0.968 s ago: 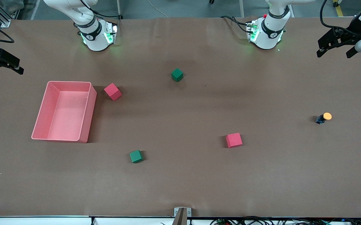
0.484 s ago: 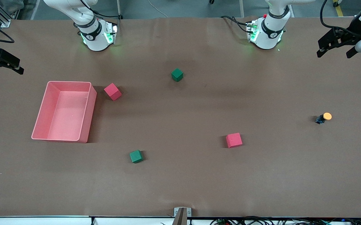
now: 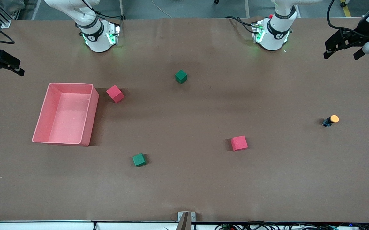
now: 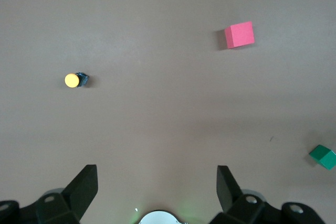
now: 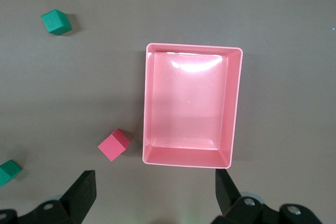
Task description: Place and upright button with both arms
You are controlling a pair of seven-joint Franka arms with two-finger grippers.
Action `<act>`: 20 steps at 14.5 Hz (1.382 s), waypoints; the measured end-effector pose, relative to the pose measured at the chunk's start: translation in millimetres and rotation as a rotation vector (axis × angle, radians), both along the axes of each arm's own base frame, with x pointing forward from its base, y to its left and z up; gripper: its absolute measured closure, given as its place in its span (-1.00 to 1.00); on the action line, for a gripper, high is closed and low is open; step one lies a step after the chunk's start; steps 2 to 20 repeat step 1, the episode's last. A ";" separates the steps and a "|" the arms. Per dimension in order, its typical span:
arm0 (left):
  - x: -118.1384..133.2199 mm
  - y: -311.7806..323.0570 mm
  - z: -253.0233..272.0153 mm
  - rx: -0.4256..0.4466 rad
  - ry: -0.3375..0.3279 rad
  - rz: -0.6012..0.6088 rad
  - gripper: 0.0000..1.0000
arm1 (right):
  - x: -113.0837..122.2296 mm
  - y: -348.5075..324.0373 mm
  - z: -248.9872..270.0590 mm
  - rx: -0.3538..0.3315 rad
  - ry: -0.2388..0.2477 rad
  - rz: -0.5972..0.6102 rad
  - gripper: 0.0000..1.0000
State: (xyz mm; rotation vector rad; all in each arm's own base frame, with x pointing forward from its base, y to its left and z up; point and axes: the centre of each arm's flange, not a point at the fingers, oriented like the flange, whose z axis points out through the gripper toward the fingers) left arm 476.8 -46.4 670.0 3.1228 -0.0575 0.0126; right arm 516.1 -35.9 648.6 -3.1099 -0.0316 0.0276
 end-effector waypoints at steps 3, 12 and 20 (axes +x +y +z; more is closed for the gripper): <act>0.0 0.0 0.0 0.000 0.000 0.000 -1.00 | 0.0 0.0 0.0 0.000 0.000 0.000 -1.00; 0.0 0.0 0.0 0.000 0.000 0.000 -1.00 | 0.0 0.0 0.0 0.000 0.000 0.000 -1.00; 0.0 0.0 0.0 0.000 0.000 0.000 -1.00 | 0.0 0.0 0.0 0.000 0.000 0.000 -1.00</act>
